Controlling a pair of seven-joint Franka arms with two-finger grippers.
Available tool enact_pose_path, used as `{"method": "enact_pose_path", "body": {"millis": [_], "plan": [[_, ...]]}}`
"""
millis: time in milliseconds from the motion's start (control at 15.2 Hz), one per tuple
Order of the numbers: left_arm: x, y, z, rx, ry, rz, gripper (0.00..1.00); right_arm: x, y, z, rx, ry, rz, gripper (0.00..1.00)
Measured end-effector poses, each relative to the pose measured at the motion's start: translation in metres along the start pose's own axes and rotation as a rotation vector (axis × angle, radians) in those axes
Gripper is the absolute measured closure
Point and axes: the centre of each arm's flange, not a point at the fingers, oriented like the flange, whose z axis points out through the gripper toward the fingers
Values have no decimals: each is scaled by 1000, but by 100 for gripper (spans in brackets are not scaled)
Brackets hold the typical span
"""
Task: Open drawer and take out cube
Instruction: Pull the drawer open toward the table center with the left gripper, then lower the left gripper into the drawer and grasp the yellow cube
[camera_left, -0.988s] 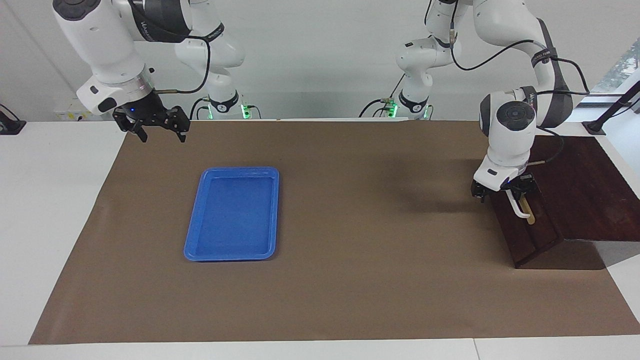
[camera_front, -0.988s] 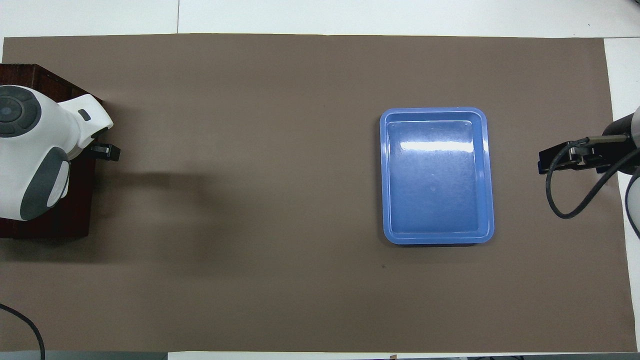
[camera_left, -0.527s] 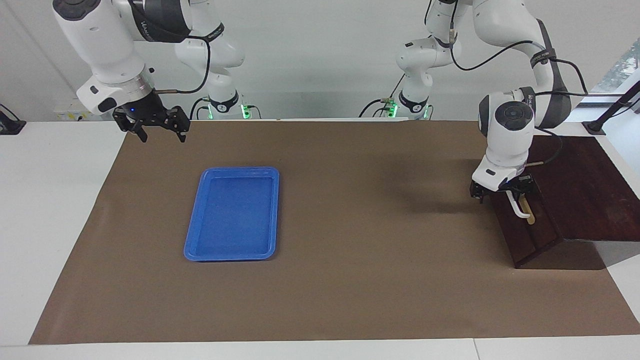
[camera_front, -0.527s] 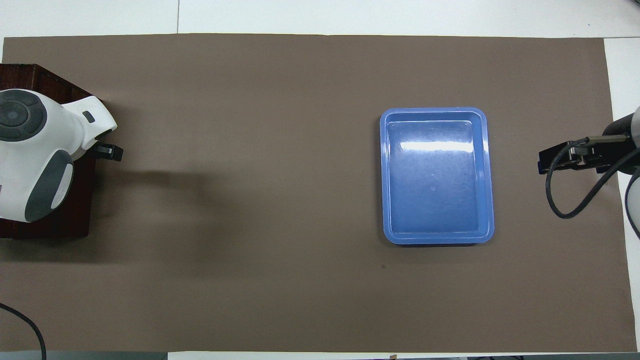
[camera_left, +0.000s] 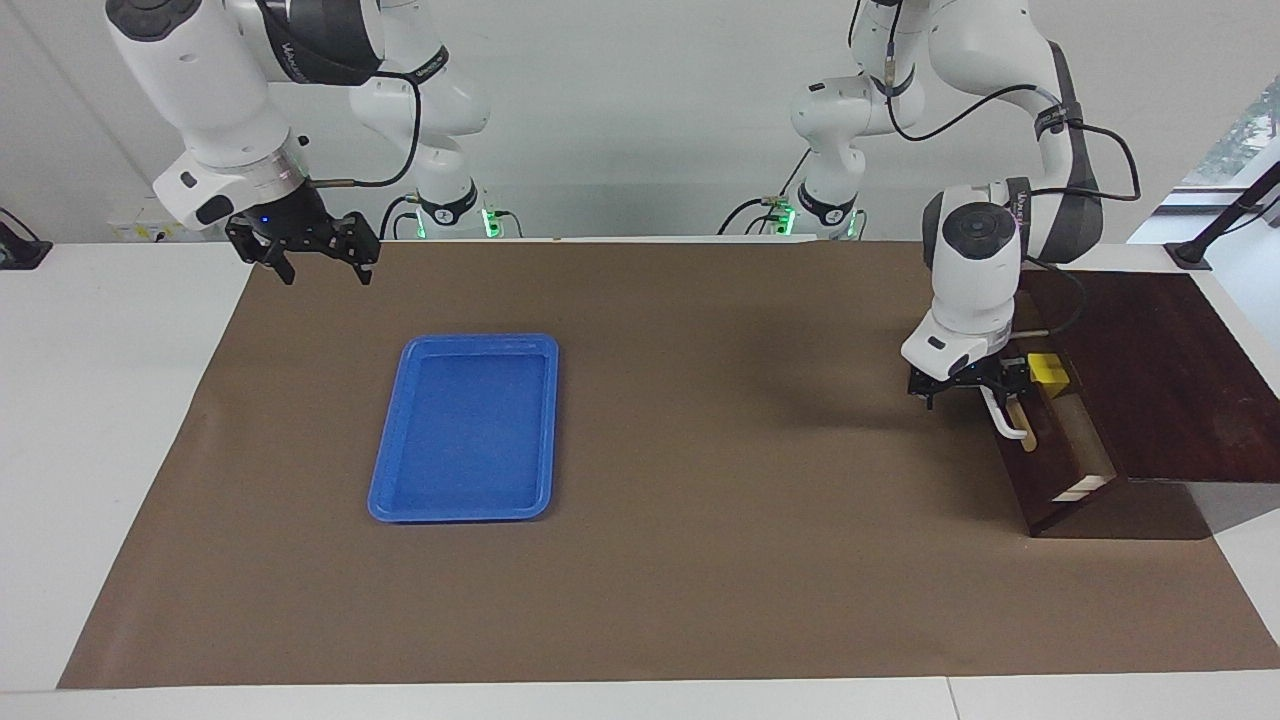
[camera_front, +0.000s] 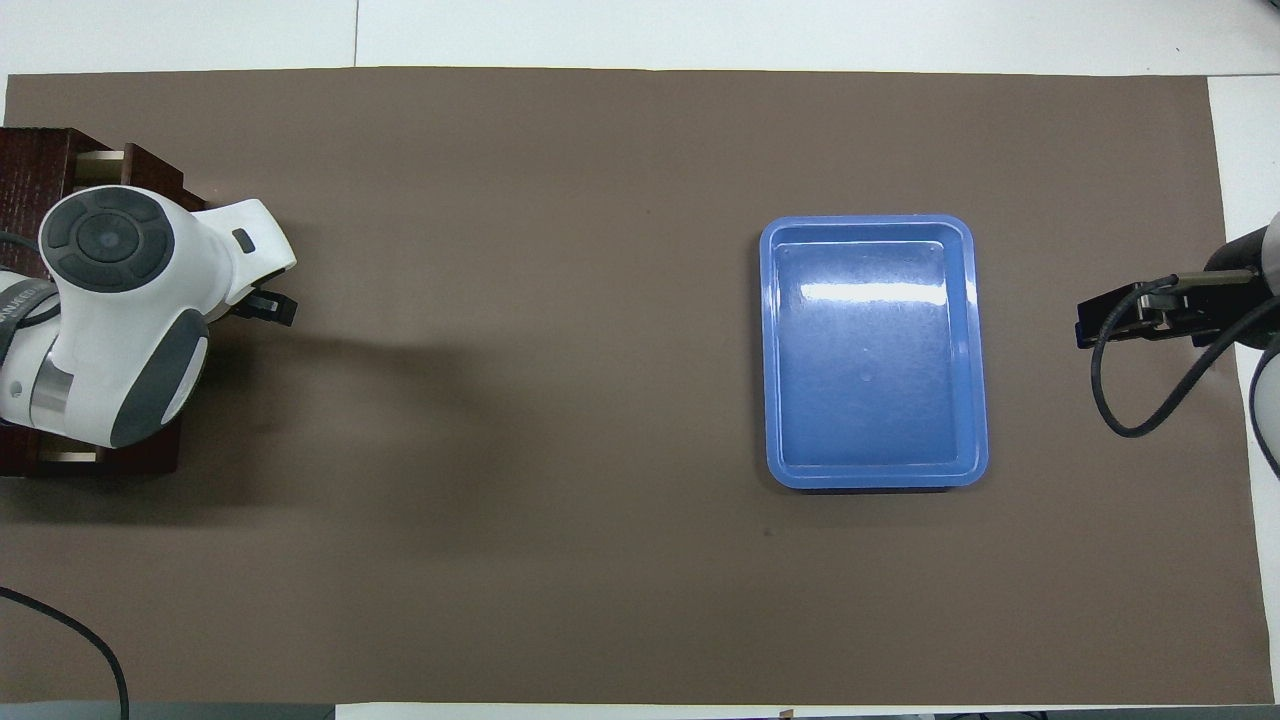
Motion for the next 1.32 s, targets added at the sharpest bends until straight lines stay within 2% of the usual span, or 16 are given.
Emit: {"method": "enact_pose_path", "body": {"millis": [461, 725, 856, 1120, 1317], "plan": [[7, 56, -19, 3, 8, 98, 0, 0, 0, 0, 0, 0, 0, 0], [9, 61, -29, -4, -12, 106, 0, 0, 0, 0, 0, 0, 0, 0], [17, 60, -57, -55, -38, 66, 0, 0, 0, 0, 0, 0, 0, 0], [34, 28, -142, -196, -64, -50, 0, 0, 0, 0, 0, 0, 0, 0], [32, -12, -160, -235, -71, -199, 0, 0, -1, 0, 0, 0, -1, 0]]}}
